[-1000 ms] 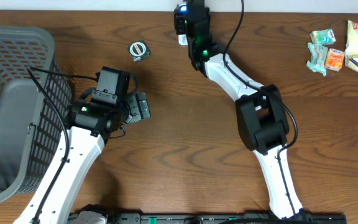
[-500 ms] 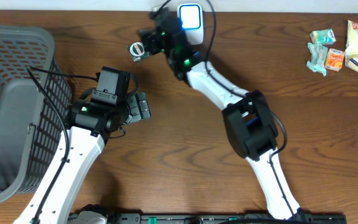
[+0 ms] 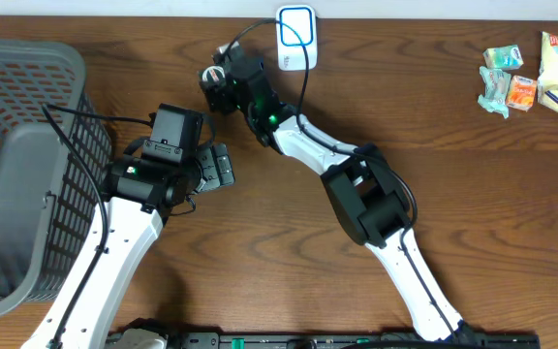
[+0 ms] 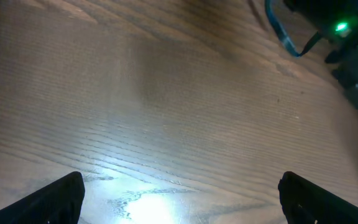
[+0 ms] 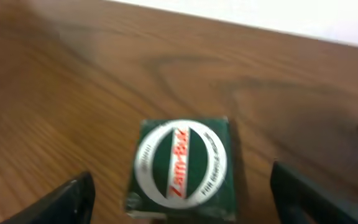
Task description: Scan the item barcode
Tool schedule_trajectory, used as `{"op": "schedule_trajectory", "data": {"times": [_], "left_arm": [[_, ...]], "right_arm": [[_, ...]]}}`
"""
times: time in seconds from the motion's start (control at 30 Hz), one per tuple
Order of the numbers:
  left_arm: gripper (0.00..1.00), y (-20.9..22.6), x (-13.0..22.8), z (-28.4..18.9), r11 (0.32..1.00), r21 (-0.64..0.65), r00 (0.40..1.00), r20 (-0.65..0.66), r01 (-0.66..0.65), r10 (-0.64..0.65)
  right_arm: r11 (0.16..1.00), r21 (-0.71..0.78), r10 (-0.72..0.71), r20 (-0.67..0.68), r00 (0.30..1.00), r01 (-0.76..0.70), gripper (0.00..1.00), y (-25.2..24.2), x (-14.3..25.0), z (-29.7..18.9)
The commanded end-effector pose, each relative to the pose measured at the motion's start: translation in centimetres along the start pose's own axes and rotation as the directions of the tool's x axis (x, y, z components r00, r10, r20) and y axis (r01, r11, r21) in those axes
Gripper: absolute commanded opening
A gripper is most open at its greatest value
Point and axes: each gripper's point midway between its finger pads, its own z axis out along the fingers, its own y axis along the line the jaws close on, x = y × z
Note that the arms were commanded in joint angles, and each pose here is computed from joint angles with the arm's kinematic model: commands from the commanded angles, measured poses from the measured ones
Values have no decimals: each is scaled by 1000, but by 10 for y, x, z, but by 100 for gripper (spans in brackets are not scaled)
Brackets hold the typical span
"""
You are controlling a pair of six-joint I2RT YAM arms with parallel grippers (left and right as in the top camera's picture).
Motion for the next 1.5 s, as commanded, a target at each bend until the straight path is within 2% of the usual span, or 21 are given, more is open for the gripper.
{"op": "schedule_trajectory", "data": {"times": [0.0, 0.33, 0.63, 0.7, 1.0, 1.2, 1.47], "left_arm": [[98, -1, -4, -4, 1000, 4, 1000, 12, 3, -3], [98, -1, -4, -4, 1000, 4, 1000, 12, 3, -3], [98, -1, -4, -4, 1000, 4, 1000, 12, 3, -3], [98, -1, -4, -4, 1000, 4, 1000, 12, 3, -3], [98, -1, -4, -4, 1000, 4, 1000, 12, 3, -3], [98, -1, -4, -4, 1000, 4, 1000, 12, 3, -3], [98, -1, -4, -4, 1000, 4, 1000, 12, 3, -3]], "right_arm": [[1000, 19, -9, -13, 1000, 9, 81, -5, 10, 4], [998, -66, -14, -59, 998, 10, 79, 15, 27, 7], [998, -56, -22, -103, 994, 16, 79, 12, 44, 9], [998, -55, -31, -112, 993, 25, 74, 12, 48, 10], [998, -54, -34, -110, 993, 28, 38, 11, 46, 9], [999, -44, -28, -117, 993, 23, 29, 7, 22, -5], [999, -45, -4, -59, 998, 1, 19, 13, -36, -33]]}}
